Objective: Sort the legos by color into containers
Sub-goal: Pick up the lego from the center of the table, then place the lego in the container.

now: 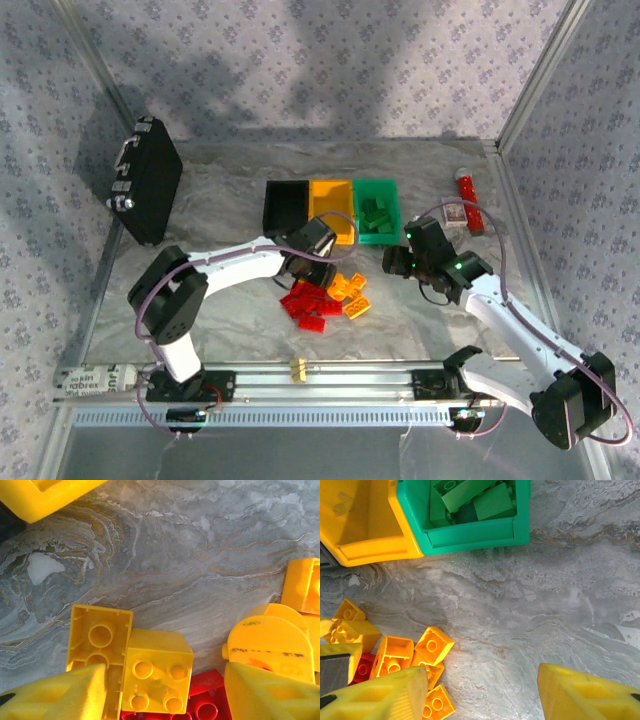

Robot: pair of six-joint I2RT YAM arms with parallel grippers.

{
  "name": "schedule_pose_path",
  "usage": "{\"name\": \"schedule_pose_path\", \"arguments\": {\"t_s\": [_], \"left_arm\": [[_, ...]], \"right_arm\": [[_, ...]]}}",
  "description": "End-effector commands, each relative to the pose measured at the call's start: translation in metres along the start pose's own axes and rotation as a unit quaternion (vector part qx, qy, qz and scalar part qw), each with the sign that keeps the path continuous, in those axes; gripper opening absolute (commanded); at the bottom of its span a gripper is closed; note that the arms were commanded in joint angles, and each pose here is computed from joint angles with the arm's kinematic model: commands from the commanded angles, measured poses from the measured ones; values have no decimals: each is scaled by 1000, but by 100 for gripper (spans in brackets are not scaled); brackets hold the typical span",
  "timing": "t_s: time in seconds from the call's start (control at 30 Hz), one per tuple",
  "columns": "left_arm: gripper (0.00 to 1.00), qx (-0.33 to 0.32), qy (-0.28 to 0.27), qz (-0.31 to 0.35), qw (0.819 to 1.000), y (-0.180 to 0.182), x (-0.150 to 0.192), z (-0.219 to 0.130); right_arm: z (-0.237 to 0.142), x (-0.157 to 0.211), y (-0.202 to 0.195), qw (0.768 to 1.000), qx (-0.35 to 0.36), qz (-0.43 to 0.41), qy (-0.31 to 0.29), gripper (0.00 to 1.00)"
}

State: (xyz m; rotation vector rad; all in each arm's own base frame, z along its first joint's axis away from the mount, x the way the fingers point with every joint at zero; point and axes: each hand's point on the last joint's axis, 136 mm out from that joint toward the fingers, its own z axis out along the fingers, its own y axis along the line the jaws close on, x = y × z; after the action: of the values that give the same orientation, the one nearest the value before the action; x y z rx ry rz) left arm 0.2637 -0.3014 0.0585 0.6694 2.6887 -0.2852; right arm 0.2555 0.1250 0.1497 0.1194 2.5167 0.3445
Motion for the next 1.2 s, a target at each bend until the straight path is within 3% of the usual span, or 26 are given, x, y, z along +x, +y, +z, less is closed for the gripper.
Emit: {"name": "schedule_pose_path", "arguments": {"t_s": [0.0, 0.27, 0.5, 0.8, 1.17], "left_arm": [[61, 6, 6, 9, 1000, -4, -4, 1], [49, 1, 26, 9, 1000, -3, 2, 11], [32, -7, 7, 10, 1000, -2, -8, -3], [32, -10, -53, 24, 998, -6, -50, -43], [31, -5, -85, 41, 995, -16, -110, -63]], "right_arm": [[0, 0, -1, 1000, -3, 12, -3, 62], [0, 2, -4, 1000, 0, 14, -2, 61], [0, 3, -6, 1000, -1, 19, -4, 61], [-1, 3, -8, 1000, -2, 23, -6, 61], [-9, 5, -14, 1000, 1, 25, -12, 61]]}}
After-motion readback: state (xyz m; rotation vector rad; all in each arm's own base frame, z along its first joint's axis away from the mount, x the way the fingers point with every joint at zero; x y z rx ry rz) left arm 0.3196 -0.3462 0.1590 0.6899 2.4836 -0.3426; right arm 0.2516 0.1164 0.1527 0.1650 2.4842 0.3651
